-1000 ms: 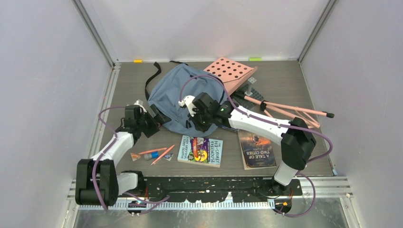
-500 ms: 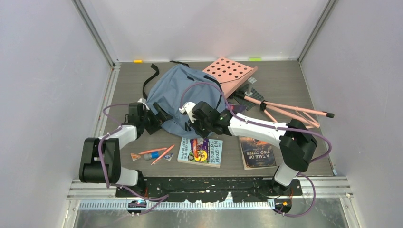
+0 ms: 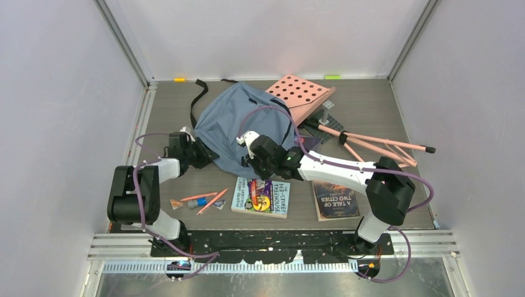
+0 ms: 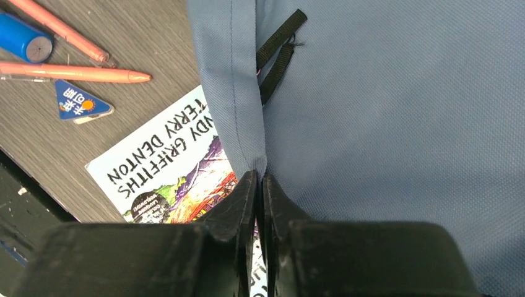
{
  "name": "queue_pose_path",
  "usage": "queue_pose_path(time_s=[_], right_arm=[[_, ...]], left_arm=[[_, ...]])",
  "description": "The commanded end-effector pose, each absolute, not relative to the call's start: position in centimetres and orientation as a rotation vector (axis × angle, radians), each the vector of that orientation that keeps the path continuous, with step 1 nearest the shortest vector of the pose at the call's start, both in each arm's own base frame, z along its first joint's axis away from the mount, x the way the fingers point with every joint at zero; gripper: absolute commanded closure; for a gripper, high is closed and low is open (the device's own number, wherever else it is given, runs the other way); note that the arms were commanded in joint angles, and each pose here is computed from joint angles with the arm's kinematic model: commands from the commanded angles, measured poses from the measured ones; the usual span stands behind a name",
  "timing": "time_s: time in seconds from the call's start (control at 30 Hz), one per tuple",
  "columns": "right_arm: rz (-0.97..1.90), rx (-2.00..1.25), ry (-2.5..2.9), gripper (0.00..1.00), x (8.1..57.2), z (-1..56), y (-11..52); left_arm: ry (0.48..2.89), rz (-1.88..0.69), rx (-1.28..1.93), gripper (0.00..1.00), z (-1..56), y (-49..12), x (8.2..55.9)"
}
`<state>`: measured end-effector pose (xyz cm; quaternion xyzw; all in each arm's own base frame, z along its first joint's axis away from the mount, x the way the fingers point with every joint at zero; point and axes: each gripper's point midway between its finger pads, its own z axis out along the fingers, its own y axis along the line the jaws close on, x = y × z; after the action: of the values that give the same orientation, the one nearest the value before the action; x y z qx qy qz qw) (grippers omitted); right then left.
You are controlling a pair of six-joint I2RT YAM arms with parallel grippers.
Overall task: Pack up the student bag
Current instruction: Unzip the student bag at the center of the board.
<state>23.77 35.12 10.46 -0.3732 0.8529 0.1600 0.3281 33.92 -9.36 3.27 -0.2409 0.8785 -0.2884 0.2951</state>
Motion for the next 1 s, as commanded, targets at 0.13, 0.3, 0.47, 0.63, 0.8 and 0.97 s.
queue_pose_path(time_s=[0.13, 0.3, 0.47, 0.63, 0.8, 0.97], right_arm=[[0.410, -0.694, 2.265, 0.68, 25.0, 16.0, 35.4], [0.307, -0.558, 2.304, 0.55, 26.8, 17.4, 35.4], [0.142, -0.471, 2.337, 0.54, 29.2, 17.4, 35.8], [0.058, -0.473, 2.386, 0.56, 30.8, 14.8, 37.8], [0.074, -0.482, 2.437, 0.56, 31.2, 12.0, 39.8], [0.051, -0.478, 2.470, 0.56, 31.4, 9.8, 40.6]], left_arm=[[2.365, -0.756, -0.578, 0.97, 1.4, -9.5, 33.6], [2.361, -0.767, -0.558, 1.00, 1.2, -9.6, 33.1], [2.359, -0.787, -0.549, 1.00, 1.1, -9.9, 32.4], [2.375, -0.810, -0.542, 1.00, 0.8, -10.2, 32.0], [2.379, -0.834, -0.537, 1.00, 0.6, -10.5, 32.0], [2.380, -0.847, -0.529, 1.00, 0.6, -10.6, 31.9]])
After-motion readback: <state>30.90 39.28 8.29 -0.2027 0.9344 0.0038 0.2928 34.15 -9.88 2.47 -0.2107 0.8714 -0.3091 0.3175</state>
